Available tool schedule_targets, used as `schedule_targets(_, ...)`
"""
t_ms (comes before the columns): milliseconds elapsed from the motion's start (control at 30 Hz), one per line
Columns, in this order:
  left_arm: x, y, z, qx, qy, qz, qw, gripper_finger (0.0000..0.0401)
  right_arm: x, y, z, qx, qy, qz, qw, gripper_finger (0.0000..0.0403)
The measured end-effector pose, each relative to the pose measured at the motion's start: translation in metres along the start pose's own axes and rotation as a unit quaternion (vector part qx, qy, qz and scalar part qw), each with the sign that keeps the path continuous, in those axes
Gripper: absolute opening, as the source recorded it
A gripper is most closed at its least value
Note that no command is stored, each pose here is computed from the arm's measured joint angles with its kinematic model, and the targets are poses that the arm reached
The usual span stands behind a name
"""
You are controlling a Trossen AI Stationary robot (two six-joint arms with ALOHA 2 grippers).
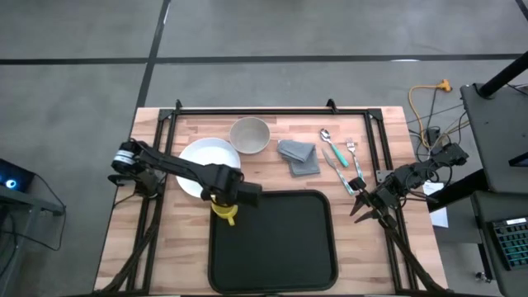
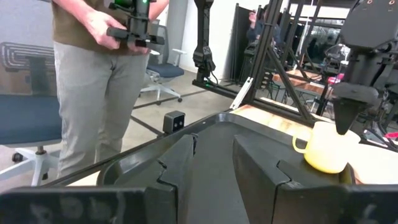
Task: Set up tray
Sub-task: Put the white plate under the yellow mug on the black serving tray
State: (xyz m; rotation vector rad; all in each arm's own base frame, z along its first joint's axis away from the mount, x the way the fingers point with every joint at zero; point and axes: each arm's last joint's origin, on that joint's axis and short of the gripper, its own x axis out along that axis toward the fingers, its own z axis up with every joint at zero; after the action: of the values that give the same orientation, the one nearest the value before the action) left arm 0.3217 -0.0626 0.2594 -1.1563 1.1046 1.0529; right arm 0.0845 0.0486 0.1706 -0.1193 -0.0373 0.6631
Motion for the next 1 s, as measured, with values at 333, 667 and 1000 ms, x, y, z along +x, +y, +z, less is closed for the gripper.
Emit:
schedule_targets(333, -0.021, 0.012, 0.022, -0.036, -0.005, -0.012, 0.999, 0.0154, 0.0, 0.0, 0.0, 0.0, 0.0, 0.0, 1.0, 0.01)
schedule_targets(667, -0.035, 0.029, 0.038, -0.126, -0.024, 0.011, 0.992, 0.0154, 0.0, 0.0, 0.0, 0.0, 0.0, 0.0, 1.0, 0.01)
schedule_targets(1000, -0.041, 0.035, 0.046, -0.249, -0.034, 0.01, 0.968, 0.0154, 0.0, 0.0, 0.0, 0.0, 0.0, 0.0, 1.0, 0.01)
